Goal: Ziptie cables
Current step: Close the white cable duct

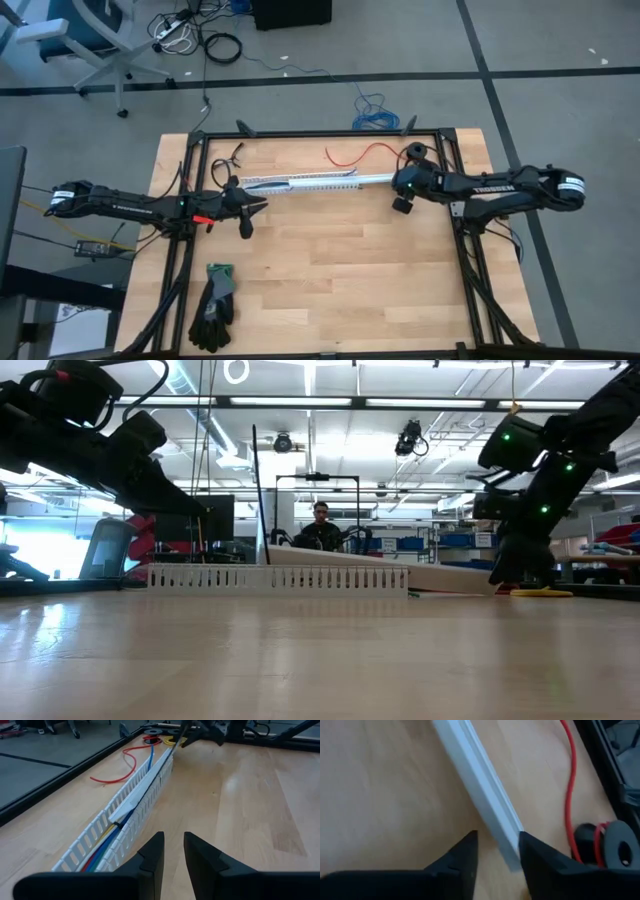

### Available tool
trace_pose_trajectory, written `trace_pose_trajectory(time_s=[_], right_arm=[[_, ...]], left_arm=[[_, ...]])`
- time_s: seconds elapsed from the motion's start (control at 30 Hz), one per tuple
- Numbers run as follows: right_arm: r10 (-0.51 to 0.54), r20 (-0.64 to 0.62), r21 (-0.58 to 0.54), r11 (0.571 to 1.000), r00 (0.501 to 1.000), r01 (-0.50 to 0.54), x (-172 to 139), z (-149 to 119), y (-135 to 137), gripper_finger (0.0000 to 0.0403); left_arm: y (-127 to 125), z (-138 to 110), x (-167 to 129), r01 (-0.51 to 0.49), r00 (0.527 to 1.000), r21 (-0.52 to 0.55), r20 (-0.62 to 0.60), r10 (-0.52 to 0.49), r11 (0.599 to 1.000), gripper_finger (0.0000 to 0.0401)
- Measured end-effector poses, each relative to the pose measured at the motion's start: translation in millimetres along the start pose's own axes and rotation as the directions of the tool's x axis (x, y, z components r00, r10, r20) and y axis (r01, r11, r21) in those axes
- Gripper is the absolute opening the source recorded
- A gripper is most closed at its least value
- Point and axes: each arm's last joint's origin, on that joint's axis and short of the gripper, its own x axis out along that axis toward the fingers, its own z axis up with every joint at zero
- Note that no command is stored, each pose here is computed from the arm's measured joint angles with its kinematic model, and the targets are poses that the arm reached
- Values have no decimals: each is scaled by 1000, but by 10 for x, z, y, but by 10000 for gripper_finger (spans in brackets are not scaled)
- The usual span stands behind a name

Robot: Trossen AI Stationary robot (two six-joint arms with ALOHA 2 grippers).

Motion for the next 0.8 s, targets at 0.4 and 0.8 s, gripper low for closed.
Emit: trace_pose_trajectory(time_s=[0.4,0.8], right_arm=[[237,130,272,925,963,-264,-39,160,-45,6],[552,303,586,535,777,-608,-530,252,259,3]], left_arm=[[0,4,0,0,1000,-6,3,0,1000,82],[0,-5,0,0,1000,-8,-6,0,1000,82]])
